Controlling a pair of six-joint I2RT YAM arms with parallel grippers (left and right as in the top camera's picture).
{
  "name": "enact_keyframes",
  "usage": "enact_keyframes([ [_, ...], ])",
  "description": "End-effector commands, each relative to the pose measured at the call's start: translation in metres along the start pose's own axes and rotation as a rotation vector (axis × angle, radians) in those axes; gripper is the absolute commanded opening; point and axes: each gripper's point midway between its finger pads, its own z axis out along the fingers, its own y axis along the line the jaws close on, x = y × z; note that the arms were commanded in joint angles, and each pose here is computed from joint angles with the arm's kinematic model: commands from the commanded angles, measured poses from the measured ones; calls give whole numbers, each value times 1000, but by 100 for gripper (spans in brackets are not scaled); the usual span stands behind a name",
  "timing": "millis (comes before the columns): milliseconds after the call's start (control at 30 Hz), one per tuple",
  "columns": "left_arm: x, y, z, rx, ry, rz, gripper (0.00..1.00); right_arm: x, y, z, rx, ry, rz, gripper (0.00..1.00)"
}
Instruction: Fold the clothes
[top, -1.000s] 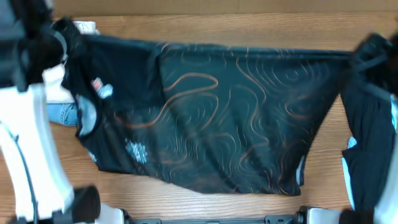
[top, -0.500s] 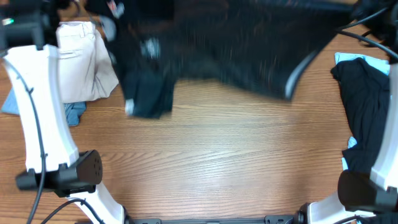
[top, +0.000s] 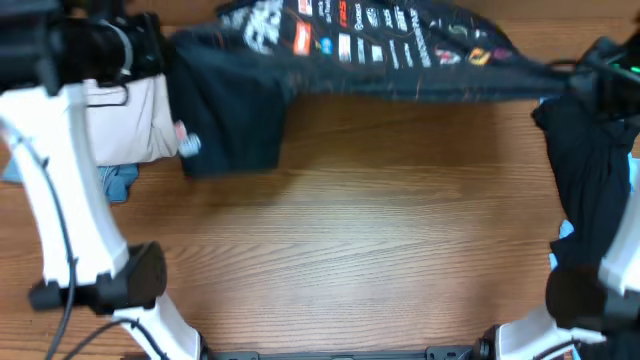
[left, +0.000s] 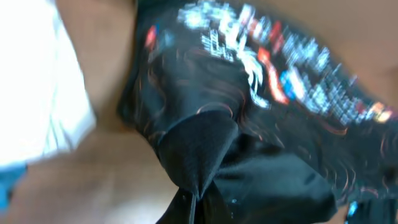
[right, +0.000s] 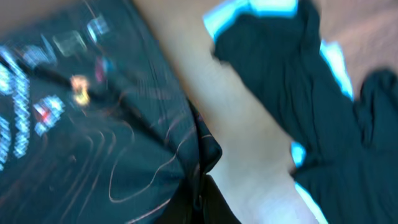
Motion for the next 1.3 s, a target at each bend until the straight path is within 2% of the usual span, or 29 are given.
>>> enact_keyframes([
  [0, 30, 27, 62, -78, 219, 28, 4, 19, -11, 41, 81, 134, -35, 4],
  [233, 101, 58, 124, -112, 571, -47, 4, 72, -28, 97, 170, 351, -59, 4],
  [533, 187, 92, 143, -186, 870, -113, 4, 118, -54, 124, 239, 507, -44, 4],
  [733, 212, 98, 140, -198, 864, -118, 4, 130, -63, 123, 217, 499, -3, 4],
  [867, 226, 110, 128, -293, 795, -135, 4, 146, -68, 122, 184, 494, 23, 4],
  [1267, 285, 110, 85, -331, 628, -194, 4, 201, -101, 102, 155, 443, 131, 4],
])
